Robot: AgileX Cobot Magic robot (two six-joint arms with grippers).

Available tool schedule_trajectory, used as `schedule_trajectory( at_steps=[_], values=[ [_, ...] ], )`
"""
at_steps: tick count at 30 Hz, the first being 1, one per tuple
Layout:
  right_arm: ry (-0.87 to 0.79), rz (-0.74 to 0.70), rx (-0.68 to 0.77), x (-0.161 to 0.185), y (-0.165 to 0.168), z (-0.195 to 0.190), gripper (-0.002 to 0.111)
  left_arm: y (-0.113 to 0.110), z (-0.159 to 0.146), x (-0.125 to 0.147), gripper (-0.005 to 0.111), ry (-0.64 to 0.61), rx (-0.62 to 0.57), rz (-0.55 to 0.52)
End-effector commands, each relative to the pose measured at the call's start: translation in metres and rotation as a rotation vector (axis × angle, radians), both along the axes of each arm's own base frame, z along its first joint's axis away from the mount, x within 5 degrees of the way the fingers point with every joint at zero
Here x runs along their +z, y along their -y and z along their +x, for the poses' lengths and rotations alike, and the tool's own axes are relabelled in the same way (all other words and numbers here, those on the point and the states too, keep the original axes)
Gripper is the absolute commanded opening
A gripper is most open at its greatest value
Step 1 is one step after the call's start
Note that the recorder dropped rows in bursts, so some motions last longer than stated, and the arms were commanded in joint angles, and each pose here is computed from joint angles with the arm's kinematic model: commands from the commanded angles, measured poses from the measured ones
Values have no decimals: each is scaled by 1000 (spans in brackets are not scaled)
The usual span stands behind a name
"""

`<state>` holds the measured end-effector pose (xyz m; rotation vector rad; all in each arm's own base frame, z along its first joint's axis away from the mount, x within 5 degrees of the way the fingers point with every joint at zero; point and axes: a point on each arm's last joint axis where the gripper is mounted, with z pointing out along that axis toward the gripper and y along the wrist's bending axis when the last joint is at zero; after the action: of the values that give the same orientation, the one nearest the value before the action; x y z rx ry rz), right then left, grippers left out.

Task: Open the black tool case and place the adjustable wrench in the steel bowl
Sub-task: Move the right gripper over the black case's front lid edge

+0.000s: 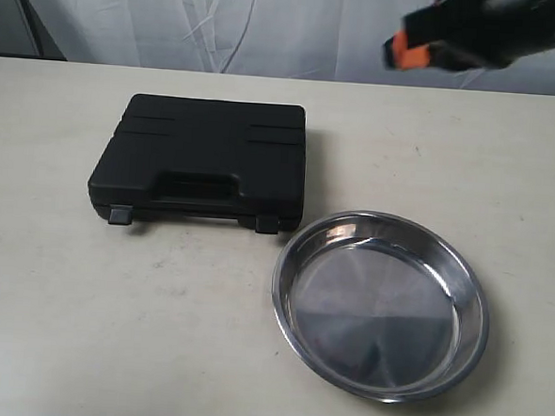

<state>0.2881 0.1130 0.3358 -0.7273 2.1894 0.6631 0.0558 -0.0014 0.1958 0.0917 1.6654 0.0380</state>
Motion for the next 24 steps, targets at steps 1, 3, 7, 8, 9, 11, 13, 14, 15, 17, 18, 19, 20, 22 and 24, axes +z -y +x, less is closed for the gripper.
schedule_trajectory(
  at_steps=[1, 3, 7, 8, 9, 11, 13, 14, 15, 17, 18, 19, 20, 22, 24],
  values=[
    [-172, -189, 246, -76, -62, 59, 0, 0, 0, 1, 0, 5, -4, -4],
    [-177, -280, 391, -104, -111, 64, 0, 0, 0, 1, 0, 5, -4, -4],
    [9, -629, 661, -131, -182, 44, 0, 0, 0, 1, 0, 5, -4, -4],
    [55, -695, 684, -136, -195, 40, 2, 0, 0, 1, 0, 5, -4, -4],
    [115, -750, 710, -140, -207, 37, 7, 0, 0, 1, 0, 5, -4, -4],
    [171, -764, 707, -142, -217, 35, 16, 0, 0, 1, 0, 5, -4, -4],
    [203, -751, 696, -145, -222, 36, 29, 0, 0, 1, 0, 5, -4, -4],
    [214, -741, 693, -145, -224, 36, 37, 0, 0, 1, 0, 5, -4, -4],
    [216, -724, 686, -146, -226, 37, 44, 0, 0, 1, 0, 5, -4, -4],
    [222, -716, 681, -149, -227, 38, 50, 0, 0, 1, 0, 5, -4, -4],
    [222, -721, 683, -151, -227, 38, 49, 0, 0, 1, 0, 5, -4, -4],
    [223, -720, 682, -152, -228, 39, 47, 0, 0, 1, 0, 5, -4, -4],
    [220, -722, 684, -154, -228, 39, 45, 0, 0, 1, 0, 5, -4, -4],
    [208, -729, 691, -161, -229, 40, 38, 0, 0, 1, 0, 5, -4, -4],
    [197, -741, 699, -169, -229, 40, 33, 0, 0, 1, 0, 5, -4, -4]
  ],
)
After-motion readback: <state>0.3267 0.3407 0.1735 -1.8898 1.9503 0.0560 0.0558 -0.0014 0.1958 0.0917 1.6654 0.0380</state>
